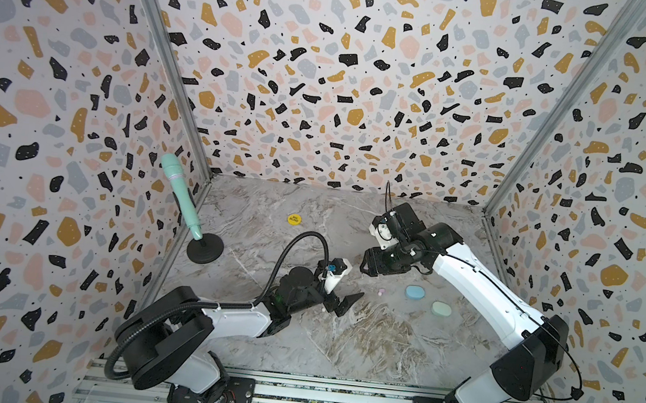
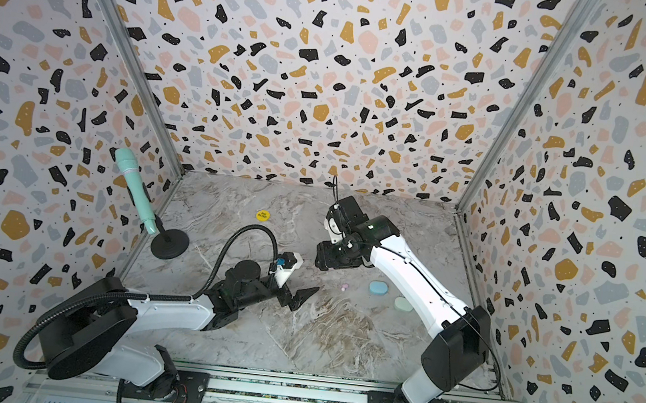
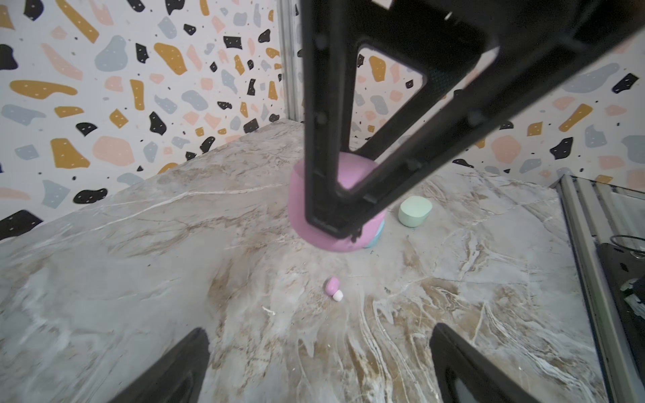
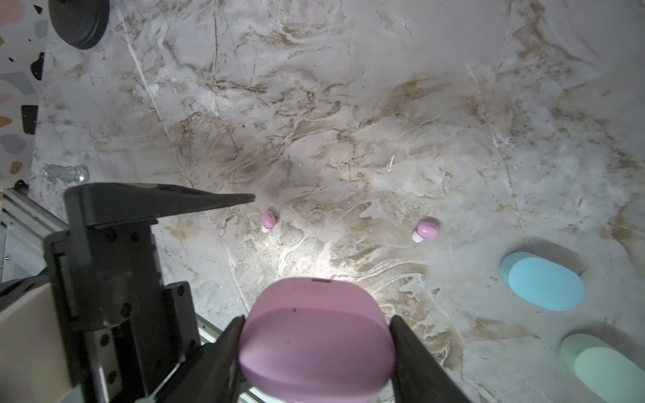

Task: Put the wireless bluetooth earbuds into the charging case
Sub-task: 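Lift the pink case toward the left gripper while the left reaches to meet it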

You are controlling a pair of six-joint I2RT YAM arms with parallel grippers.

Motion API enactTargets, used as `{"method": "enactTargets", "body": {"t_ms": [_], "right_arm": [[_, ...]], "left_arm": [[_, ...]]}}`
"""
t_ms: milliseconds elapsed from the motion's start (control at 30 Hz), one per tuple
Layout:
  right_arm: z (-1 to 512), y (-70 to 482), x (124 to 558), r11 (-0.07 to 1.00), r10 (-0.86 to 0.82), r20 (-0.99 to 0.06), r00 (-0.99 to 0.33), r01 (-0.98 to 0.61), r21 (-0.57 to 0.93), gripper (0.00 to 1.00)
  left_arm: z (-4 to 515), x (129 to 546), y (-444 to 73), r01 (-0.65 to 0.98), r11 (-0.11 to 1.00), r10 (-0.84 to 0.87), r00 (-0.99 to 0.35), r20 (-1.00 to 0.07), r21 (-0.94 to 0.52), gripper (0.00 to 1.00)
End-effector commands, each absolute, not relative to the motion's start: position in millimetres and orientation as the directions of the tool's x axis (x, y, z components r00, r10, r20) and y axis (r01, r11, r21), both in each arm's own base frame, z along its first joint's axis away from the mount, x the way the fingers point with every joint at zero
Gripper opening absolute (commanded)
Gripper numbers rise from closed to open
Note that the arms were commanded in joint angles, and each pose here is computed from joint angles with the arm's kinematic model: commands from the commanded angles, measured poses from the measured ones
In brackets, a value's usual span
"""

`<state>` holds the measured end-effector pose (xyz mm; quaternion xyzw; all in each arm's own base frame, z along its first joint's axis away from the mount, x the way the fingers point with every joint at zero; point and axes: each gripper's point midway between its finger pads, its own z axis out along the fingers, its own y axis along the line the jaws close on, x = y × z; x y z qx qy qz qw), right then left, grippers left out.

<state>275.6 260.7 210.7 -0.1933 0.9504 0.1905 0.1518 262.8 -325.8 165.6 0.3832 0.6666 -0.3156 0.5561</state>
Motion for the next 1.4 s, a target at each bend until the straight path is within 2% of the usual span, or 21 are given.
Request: {"method": "enactTargets", "body": {"t_ms": [0, 533, 833, 1033, 1367], "right_arm": [[221, 263, 263, 0.841, -0.284, -0.362, -0.888, -0.412, 0.35, 0.45], [232, 276, 261, 0.825, -0.288, -0.394, -0.873, -0.435, 0.361, 0.45], [240, 276, 260, 0.821, -0.278, -0.408, -0.869, -0.436, 0.368, 0.45], [241, 275, 258, 0.822, -0.275, -0.41, -0.869, -0.434, 0.368, 0.45], [245, 276, 257, 0.815, -0.265, -0.419, -0.869, -0.434, 0.385, 0.45]], "left_arm": [[211, 257, -344, 0.9, 0.431, 0.051, 0.044, -0.998, 0.062, 0.99], [215, 255, -365, 0.941, 0.337, 0.046, 0.023, -0.999, 0.037, 0.77], [212, 254, -364, 0.94, 0.338, 0.059, 0.026, -0.998, 0.044, 0.7], [216, 254, -363, 0.94, 0.336, 0.052, 0.035, -0.998, 0.051, 0.62], [219, 249, -361, 0.944, 0.325, 0.035, 0.043, -0.998, 0.052, 0.56]]}}
